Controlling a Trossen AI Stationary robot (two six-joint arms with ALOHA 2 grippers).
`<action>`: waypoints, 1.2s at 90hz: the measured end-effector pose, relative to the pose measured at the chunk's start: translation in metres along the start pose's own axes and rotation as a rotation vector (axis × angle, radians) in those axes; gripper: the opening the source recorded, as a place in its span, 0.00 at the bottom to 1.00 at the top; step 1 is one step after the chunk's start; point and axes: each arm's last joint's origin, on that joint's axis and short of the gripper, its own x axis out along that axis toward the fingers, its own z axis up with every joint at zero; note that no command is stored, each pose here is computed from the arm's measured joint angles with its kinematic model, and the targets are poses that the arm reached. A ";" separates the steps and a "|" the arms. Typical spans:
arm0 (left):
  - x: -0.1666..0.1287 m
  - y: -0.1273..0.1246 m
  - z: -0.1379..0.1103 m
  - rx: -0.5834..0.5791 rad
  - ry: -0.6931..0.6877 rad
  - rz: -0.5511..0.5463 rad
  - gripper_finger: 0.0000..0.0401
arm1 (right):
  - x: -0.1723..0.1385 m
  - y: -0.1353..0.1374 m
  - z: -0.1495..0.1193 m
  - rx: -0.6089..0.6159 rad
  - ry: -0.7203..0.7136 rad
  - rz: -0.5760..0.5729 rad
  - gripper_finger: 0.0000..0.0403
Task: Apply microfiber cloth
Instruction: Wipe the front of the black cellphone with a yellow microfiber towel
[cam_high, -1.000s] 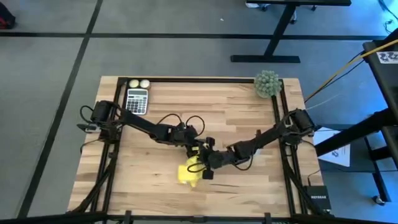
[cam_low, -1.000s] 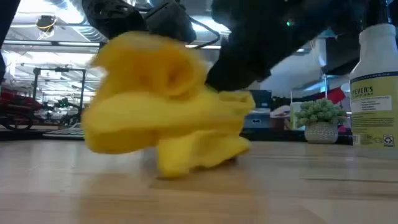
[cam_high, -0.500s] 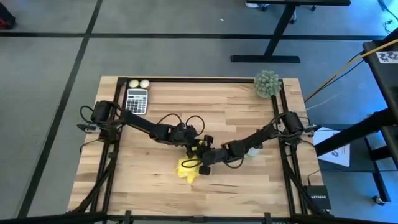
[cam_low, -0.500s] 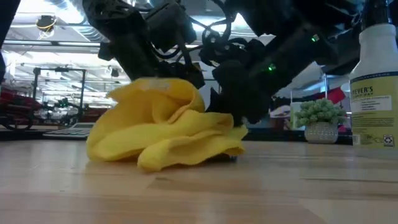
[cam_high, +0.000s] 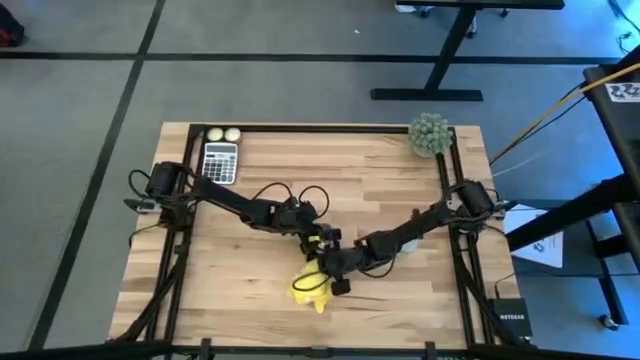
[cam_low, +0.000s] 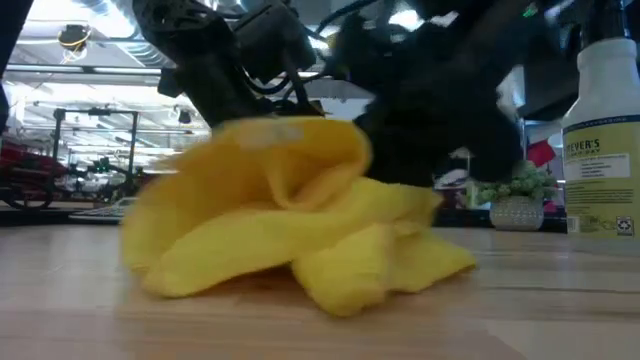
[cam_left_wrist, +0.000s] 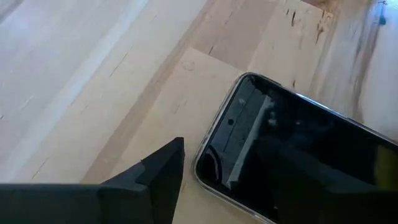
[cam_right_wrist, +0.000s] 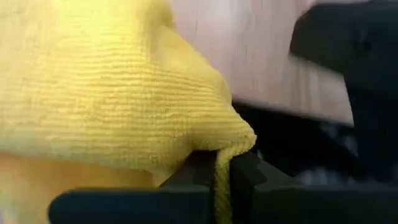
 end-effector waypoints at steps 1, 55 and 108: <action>0.000 0.000 0.000 0.000 0.000 0.000 0.48 | -0.002 0.000 0.000 -0.004 0.005 -0.009 0.00; 0.000 -0.001 0.001 0.008 -0.014 -0.007 0.48 | -0.009 -0.036 -0.025 0.231 -0.036 -0.383 0.00; 0.000 -0.001 0.001 0.007 -0.016 -0.014 0.48 | 0.012 -0.004 -0.020 0.089 -0.187 0.183 0.00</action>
